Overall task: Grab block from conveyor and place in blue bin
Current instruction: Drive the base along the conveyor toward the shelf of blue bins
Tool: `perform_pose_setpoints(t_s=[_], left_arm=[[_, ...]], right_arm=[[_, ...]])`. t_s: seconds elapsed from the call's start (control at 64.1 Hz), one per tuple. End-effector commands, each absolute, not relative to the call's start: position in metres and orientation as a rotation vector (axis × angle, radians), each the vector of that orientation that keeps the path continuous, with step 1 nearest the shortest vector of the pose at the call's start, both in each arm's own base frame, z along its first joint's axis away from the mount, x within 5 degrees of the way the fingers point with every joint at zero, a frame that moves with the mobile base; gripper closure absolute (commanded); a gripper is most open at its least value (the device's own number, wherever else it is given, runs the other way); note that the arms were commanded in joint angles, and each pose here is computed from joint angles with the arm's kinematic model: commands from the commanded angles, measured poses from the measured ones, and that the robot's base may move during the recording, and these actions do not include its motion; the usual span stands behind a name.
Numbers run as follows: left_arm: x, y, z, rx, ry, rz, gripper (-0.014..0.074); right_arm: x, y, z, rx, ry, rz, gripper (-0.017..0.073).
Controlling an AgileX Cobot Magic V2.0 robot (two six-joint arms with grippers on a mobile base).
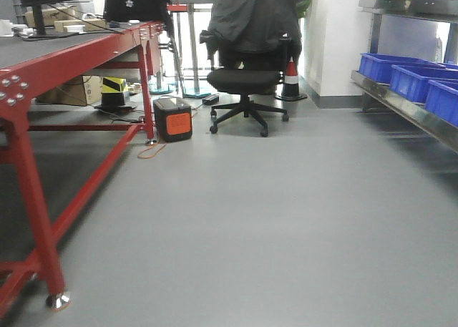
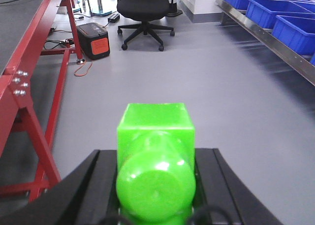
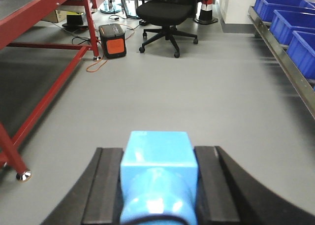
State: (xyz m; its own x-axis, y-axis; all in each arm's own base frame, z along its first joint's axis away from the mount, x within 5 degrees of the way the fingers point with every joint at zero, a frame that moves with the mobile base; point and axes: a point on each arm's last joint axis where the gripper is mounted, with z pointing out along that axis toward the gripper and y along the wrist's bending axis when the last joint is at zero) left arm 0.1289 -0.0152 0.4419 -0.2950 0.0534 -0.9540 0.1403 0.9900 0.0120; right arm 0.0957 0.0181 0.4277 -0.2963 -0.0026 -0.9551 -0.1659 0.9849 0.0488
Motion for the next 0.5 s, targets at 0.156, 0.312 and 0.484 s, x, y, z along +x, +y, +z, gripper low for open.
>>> perform_pose_setpoints(t_s=[0.156,0.312,0.484], left_arm=[[0.1277,-0.0157,0.4443,0.138,1.846,-0.092,0.0704],[0.1277,-0.0157,0.4443,0.138,1.846,-0.092,0.0704],[0.1277,-0.0157,0.4443,0.138,1.846,-0.092,0.0704]], right_arm=[[0.0939,0.017,0.4323,-0.129,1.836,0.146,0.0719],[0.0939,0.017,0.4323,-0.129,1.836,0.146,0.0719],[0.0939,0.017,0.4323,-0.129,1.836,0.146,0.0719]])
